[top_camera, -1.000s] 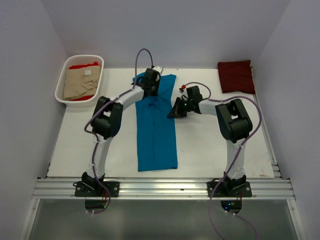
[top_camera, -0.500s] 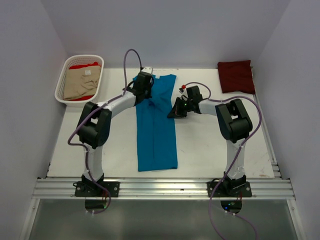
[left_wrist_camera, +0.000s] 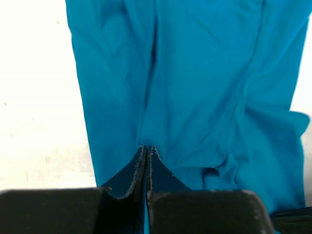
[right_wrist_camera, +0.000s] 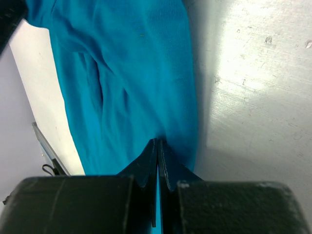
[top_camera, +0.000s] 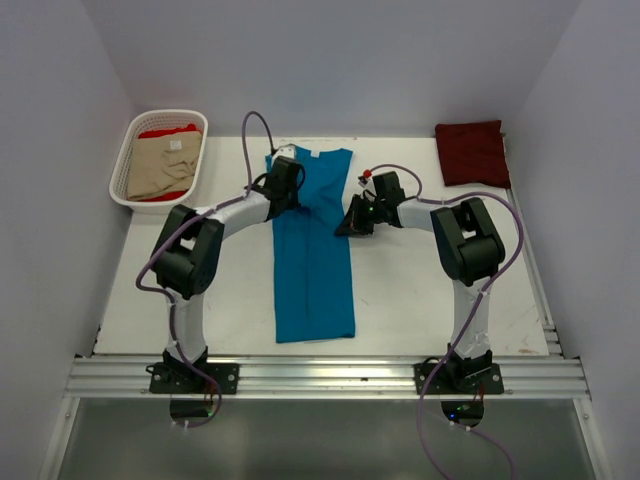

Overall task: Fold and stack the t-shirts
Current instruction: Fold the tshirt

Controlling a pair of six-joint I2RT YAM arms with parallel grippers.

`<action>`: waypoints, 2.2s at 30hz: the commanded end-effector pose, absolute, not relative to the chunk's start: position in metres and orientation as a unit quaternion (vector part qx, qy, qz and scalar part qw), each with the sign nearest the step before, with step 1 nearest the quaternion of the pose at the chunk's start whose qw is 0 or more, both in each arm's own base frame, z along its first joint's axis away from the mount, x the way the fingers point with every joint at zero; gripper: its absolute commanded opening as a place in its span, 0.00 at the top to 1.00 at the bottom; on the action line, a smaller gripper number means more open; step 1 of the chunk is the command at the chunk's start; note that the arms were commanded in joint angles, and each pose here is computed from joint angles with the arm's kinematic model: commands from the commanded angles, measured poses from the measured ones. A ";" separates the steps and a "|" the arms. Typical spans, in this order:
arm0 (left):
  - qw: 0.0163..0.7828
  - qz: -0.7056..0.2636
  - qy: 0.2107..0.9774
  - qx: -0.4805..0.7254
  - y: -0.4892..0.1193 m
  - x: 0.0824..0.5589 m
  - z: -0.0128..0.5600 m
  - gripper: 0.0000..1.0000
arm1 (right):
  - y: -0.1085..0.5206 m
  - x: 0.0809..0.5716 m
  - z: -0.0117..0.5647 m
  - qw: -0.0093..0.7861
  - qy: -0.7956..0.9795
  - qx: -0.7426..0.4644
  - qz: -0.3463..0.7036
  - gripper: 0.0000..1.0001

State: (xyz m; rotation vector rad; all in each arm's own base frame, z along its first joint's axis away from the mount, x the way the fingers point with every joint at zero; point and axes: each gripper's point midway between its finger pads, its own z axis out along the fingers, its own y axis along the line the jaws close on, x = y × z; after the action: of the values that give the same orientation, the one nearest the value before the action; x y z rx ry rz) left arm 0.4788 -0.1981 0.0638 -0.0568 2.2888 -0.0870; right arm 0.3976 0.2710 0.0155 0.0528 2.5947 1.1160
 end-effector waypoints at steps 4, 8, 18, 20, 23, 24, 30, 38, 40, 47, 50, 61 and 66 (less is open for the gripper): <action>0.426 -0.053 0.899 -0.088 -0.190 0.474 0.069 1.00 | 0.255 0.381 -0.030 0.125 0.932 0.031 0.340 1.00; 0.418 -0.059 0.901 -0.095 -0.192 0.473 0.063 1.00 | 0.255 0.380 -0.030 0.125 0.932 0.030 0.340 1.00; 0.512 -0.130 0.844 -0.094 -0.196 0.471 0.142 0.00 | 0.257 0.380 -0.027 0.124 0.930 0.023 0.346 1.00; 0.540 -0.153 0.824 -0.075 -0.200 0.469 0.171 0.00 | 0.259 0.380 -0.022 0.127 0.927 0.015 0.353 0.97; 0.550 -0.159 0.819 -0.040 -0.207 0.472 0.187 0.00 | 0.265 0.385 0.004 0.150 0.914 -0.002 0.376 0.94; 0.541 -0.165 0.825 -0.021 -0.213 0.475 0.184 0.02 | 0.269 0.389 0.022 0.165 0.906 -0.012 0.391 0.92; 0.455 -0.249 0.855 0.013 -0.225 0.495 0.125 1.00 | 0.271 0.431 0.056 0.192 0.914 -0.003 0.357 1.00; 0.384 -0.321 0.865 -0.029 -0.185 0.523 0.067 1.00 | 0.273 0.496 0.057 0.214 0.924 0.030 0.315 1.00; 0.379 -0.325 0.866 -0.037 -0.178 0.526 0.059 1.00 | 0.273 0.504 0.049 0.215 0.926 0.039 0.309 1.00; 0.377 -0.350 0.856 -0.052 -0.169 0.532 0.051 1.00 | 0.273 0.534 0.030 0.223 0.929 0.067 0.289 1.00; 0.369 -0.361 0.855 -0.045 -0.174 0.534 0.047 1.00 | 0.273 0.545 0.014 0.213 0.933 0.077 0.280 1.00; 0.343 -0.380 0.858 -0.034 -0.181 0.559 0.019 1.00 | 0.243 0.570 -0.008 0.234 0.940 0.118 0.218 1.00; 0.344 -0.372 0.862 -0.029 -0.180 0.572 0.015 1.00 | 0.234 0.556 0.005 0.239 0.943 0.105 0.206 1.00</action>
State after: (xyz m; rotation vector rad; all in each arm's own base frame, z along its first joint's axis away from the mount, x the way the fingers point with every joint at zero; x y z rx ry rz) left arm 0.5658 -0.1885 0.0253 -0.0720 2.2153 -0.9908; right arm 0.5739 0.2687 0.0248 0.2376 2.4973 0.7495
